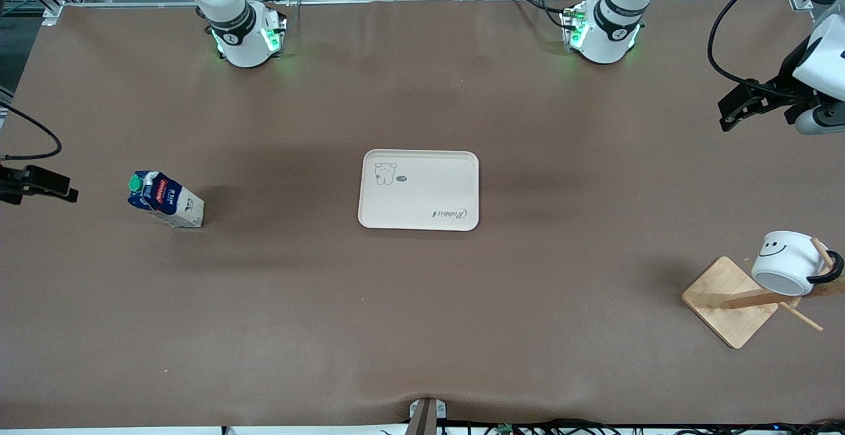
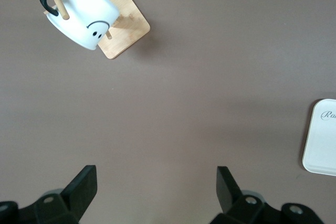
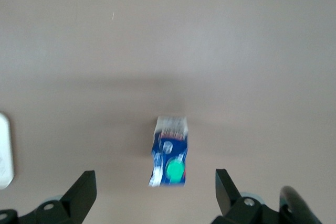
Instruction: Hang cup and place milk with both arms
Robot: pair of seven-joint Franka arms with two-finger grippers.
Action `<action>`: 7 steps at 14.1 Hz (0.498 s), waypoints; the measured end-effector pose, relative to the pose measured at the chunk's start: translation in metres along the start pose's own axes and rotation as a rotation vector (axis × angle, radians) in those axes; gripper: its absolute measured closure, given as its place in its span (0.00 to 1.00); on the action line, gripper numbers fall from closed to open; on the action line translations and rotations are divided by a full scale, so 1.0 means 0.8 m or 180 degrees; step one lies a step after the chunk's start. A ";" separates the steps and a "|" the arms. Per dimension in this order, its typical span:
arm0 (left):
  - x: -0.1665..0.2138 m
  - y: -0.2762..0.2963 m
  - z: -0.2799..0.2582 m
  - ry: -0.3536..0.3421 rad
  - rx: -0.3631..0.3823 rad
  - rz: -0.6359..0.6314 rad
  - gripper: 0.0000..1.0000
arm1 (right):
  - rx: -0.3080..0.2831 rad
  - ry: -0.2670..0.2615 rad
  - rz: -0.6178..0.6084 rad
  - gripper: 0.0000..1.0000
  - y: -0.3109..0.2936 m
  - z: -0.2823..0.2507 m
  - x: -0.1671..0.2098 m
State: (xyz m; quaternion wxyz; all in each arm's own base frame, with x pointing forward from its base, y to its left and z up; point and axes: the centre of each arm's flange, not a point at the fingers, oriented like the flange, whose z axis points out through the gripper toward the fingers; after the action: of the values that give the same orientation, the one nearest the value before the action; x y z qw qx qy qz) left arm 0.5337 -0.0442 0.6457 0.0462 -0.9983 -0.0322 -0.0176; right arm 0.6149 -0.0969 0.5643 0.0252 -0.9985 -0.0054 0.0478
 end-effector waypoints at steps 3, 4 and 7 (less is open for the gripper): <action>0.000 0.004 -0.009 0.0047 -0.0025 0.0016 0.00 | 0.0167 -0.0177 0.0114 0.00 0.024 0.004 -0.014; 0.000 0.006 -0.010 0.0050 -0.0032 0.0025 0.00 | 0.0159 -0.0152 0.0115 0.00 0.024 0.000 -0.014; 0.000 0.010 -0.009 0.0046 -0.0035 0.0048 0.00 | 0.0117 -0.0034 0.0048 0.00 0.011 -0.031 -0.015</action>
State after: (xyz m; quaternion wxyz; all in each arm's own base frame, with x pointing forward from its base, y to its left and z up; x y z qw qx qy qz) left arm 0.5342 -0.0532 0.6523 0.0411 -0.9986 -0.0243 -0.0246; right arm 0.6056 -0.1070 0.5896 0.0431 -0.9976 0.0028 0.0535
